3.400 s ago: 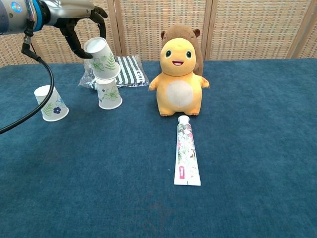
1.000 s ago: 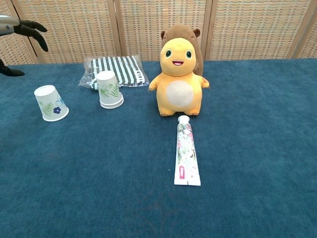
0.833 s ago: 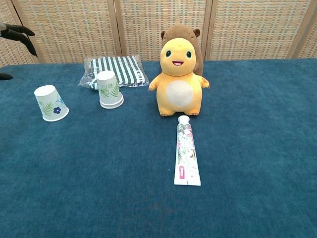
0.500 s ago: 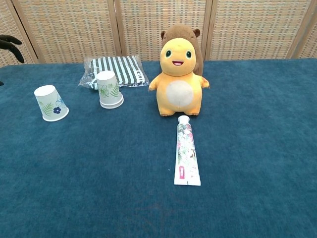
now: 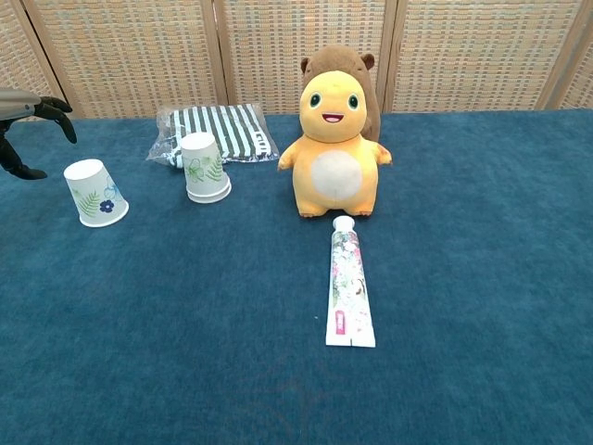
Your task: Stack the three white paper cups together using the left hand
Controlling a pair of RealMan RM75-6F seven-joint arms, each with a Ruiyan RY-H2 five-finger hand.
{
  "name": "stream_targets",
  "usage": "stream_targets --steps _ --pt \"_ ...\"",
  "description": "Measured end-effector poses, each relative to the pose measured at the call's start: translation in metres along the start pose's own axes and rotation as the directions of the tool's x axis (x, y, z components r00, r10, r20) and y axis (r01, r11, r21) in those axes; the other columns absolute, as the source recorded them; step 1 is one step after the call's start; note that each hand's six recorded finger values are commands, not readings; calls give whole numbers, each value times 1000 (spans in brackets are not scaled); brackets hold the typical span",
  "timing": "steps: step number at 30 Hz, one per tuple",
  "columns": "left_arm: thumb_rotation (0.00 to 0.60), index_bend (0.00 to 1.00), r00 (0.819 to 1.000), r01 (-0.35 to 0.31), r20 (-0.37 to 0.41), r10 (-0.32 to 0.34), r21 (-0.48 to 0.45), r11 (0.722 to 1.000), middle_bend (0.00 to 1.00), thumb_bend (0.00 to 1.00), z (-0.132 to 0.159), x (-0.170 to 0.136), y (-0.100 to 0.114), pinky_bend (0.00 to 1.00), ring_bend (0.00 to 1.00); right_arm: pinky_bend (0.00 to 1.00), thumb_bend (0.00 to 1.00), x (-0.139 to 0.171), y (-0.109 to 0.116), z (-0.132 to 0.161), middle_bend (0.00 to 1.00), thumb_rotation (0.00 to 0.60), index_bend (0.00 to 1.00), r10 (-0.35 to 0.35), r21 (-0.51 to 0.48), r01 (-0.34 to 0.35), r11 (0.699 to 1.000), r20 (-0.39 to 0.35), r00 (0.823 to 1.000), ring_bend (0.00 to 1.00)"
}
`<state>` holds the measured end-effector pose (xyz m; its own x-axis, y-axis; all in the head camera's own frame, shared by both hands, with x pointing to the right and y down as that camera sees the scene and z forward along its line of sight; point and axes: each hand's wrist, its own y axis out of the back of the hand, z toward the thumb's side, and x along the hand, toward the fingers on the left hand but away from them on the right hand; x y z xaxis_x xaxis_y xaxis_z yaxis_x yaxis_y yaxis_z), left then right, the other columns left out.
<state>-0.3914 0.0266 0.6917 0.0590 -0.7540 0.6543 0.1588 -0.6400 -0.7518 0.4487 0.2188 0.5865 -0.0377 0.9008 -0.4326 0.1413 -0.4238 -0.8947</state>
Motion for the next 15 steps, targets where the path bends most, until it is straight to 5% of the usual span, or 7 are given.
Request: stream_targets --steps 15 --pt "600 261 999 30 22 -31 30 999 0 311 23 9 -4 0 0 0 76 1 1 -1 0 600 0 -5 -4 5 1000 2 1000 0"
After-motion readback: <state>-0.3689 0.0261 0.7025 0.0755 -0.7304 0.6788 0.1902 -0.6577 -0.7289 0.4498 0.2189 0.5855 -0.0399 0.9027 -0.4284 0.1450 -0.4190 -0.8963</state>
